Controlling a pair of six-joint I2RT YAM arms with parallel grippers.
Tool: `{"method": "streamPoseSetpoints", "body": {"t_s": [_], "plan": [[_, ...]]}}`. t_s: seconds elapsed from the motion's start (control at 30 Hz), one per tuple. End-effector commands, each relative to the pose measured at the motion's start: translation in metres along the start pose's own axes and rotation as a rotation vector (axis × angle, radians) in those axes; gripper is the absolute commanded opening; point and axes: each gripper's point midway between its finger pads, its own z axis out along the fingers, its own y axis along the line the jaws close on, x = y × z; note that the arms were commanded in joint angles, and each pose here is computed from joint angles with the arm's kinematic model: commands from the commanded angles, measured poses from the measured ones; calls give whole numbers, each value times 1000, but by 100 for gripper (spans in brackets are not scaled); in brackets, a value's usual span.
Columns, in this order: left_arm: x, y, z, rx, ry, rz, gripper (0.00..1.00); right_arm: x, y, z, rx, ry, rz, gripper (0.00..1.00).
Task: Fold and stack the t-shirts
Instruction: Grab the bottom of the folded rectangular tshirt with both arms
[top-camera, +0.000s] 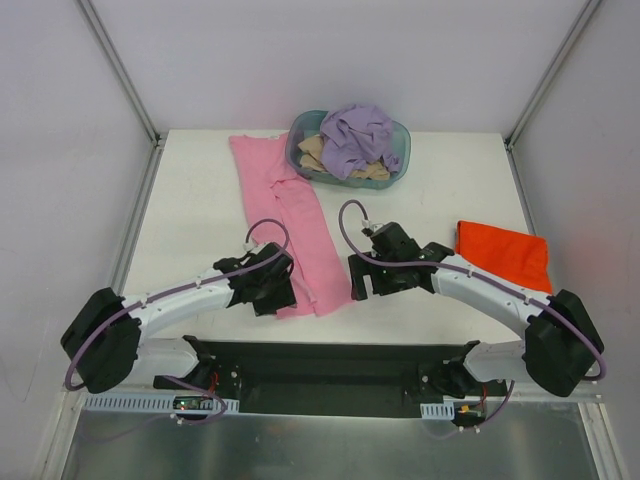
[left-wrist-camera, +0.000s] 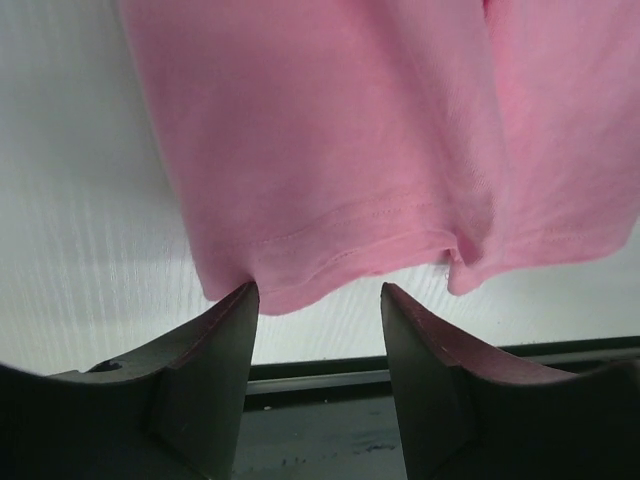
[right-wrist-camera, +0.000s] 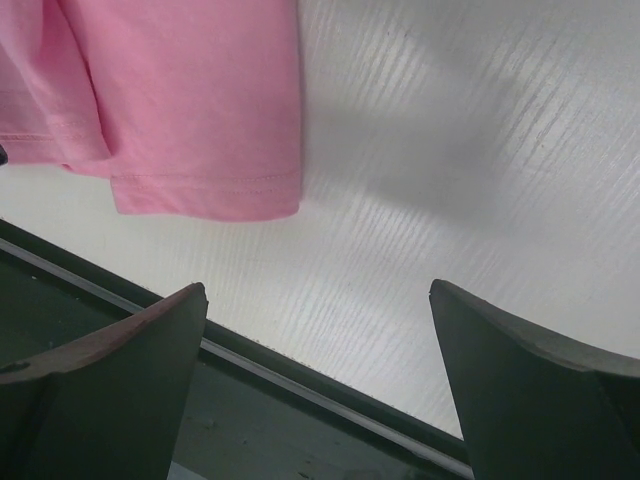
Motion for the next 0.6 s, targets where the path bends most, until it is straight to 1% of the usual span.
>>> {"method": "streamPoseSetpoints", "body": {"t_s": [0.0,0.07,0.17,0.4,0.47,0.57], "plan": [[-18,-11,-1,-21,-60,-18,51,1,-5,0,17,-5,-30,97],[-19,-10,1,-36,-63,-16,49,1,-8,2,28,0,-37,97],[-14,-1,5,-81,-37,-14,46,1,-10,5,41,8,-44,97],[-4,16,8,-154,-2,-18,46,-3,-6,11,25,12,-61,97],[-3,17,8,-161,9,-7,39,-4,-4,13,13,12,-61,97],[0,19,11,-183,29,7,34,-4,1,18,-11,21,-52,97]]}}
